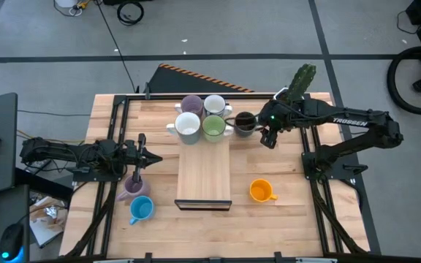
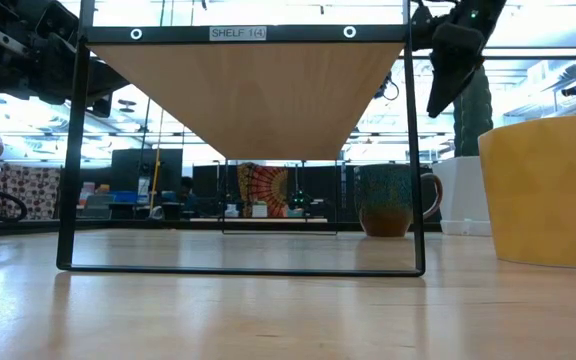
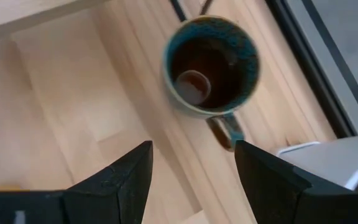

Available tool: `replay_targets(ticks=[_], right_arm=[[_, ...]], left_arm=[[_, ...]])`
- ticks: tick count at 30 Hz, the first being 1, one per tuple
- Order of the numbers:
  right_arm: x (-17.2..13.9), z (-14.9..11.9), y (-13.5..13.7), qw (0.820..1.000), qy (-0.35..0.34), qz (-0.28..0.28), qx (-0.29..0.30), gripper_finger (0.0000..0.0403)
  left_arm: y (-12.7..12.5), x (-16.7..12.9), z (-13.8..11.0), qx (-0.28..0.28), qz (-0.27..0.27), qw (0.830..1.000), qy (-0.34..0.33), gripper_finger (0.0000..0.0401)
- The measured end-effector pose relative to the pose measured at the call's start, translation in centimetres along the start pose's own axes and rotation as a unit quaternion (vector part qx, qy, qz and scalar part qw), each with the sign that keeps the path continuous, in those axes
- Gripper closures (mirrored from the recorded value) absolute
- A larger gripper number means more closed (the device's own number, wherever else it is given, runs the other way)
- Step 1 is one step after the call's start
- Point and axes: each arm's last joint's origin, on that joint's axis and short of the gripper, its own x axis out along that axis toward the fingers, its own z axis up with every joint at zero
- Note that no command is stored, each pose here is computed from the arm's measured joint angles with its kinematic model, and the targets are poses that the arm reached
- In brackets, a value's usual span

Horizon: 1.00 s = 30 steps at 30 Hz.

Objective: Place coffee mugs
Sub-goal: Put the brown patterned mug on the shelf

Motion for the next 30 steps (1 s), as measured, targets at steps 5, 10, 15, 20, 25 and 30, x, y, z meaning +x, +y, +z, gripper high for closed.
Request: replay_targets(ticks=[5,10,15,20,25,30], right_arm=[[0.2,0.0,-1.0,1.0,0.01,-0.004,0.008,0.0171],[1.6,-0.7,-1.3,1.0,0.026,-0.002,-0.011,0.0176],[3.5,-1.3,-2.1,0.998,0.035,0.01,-0.047,0.018],[5.0,-0.6,-3.3,0.996,0.053,0.018,-0.075,0.018],[6.9,0.3,-4.8,0.991,0.08,0.013,-0.107,0.0176],[8.9,1.0,-5.7,0.987,0.099,0.039,-0.121,0.0176]], left_arm=[[0.0,0.0,0.0,0.0,0.0,1.0,0.0,0.0378],[0.0,0.0,0.0,0.0,0.0,1.0,0.0,0.0378],[0.0,0.0,0.0,0.0,0.0,1.0,0.0,0.0378],[0.0,0.0,0.0,0.0,0.0,1.0,0.0,0.0378],[0.0,0.0,0.0,0.0,0.0,1.0,0.0,0.0378],[0.0,0.0,0.0,0.0,0.0,1.0,0.0,0.0378]])
